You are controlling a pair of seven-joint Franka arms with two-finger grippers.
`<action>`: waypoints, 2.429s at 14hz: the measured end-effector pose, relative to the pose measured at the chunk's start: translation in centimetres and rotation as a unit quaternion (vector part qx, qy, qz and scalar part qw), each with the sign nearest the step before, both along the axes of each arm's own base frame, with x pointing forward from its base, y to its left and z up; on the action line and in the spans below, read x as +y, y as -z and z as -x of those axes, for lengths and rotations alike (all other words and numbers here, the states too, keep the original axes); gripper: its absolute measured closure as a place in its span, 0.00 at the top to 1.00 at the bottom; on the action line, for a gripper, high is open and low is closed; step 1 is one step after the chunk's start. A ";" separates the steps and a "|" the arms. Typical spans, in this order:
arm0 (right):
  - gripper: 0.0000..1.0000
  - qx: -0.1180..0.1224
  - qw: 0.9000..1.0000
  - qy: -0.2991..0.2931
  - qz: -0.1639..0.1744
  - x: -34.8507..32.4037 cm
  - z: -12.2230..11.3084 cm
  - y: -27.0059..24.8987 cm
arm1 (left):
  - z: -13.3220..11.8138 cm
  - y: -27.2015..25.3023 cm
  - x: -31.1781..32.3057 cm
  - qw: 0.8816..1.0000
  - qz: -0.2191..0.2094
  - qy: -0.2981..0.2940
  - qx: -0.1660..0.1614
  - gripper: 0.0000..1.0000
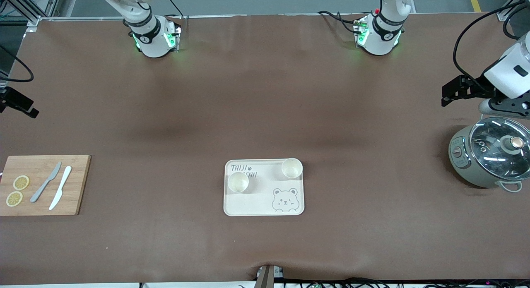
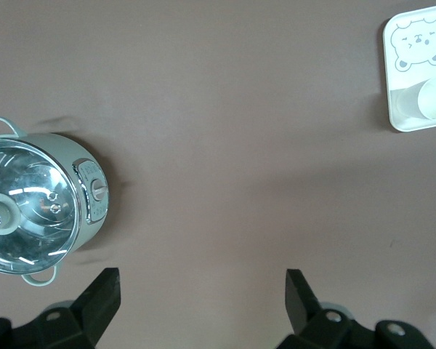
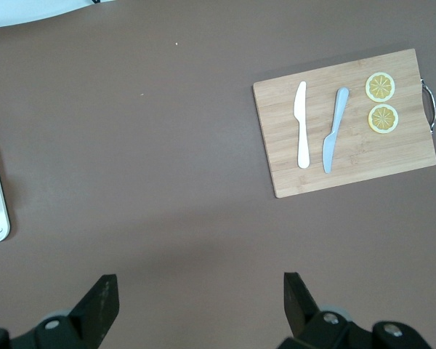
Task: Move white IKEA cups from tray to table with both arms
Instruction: 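Move the left gripper toward the white cups on the bear tray, then grasp a white cup with the left gripper while the right gripper approaches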
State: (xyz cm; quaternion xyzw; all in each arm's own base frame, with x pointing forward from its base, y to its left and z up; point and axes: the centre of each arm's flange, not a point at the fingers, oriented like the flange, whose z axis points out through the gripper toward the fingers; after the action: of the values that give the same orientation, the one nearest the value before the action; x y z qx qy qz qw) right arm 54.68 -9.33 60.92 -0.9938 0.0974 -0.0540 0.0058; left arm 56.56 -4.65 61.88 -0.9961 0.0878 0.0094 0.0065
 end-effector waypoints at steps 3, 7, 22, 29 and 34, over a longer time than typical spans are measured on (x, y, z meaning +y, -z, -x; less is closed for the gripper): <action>1.00 0.000 1.000 0.000 0.000 0.0 0.0 0.0 | 0.0 0.0 0.0 1.000 0.000 0.004 0.000 1.00; 1.00 0.000 1.000 0.000 0.000 0.0 0.0 0.0 | -0.7 1.4 -1.6 1.000 0.001 0.016 0.008 1.00; 1.00 -0.018 1.000 -0.005 0.000 0.0 -2.6 2.5 | -11.8 27.4 -30.2 0.996 0.029 -0.081 -0.014 1.00; 1.00 -0.026 0.999 -0.008 -0.036 1.5 -3.0 2.4 | -11.0 34.9 -31.5 0.995 0.042 -0.091 -0.027 1.00; 1.00 -0.030 0.998 -0.021 -0.043 7.2 -3.4 0.6 | -9.4 35.8 -33.5 0.994 0.039 -0.097 -0.019 1.00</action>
State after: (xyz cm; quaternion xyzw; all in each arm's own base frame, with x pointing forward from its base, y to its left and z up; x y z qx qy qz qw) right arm 58.11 -2.09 60.33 -0.9924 0.0789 -0.0790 0.0524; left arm 65.93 -38.11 26.13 -0.9994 -0.0092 -0.0122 -0.0314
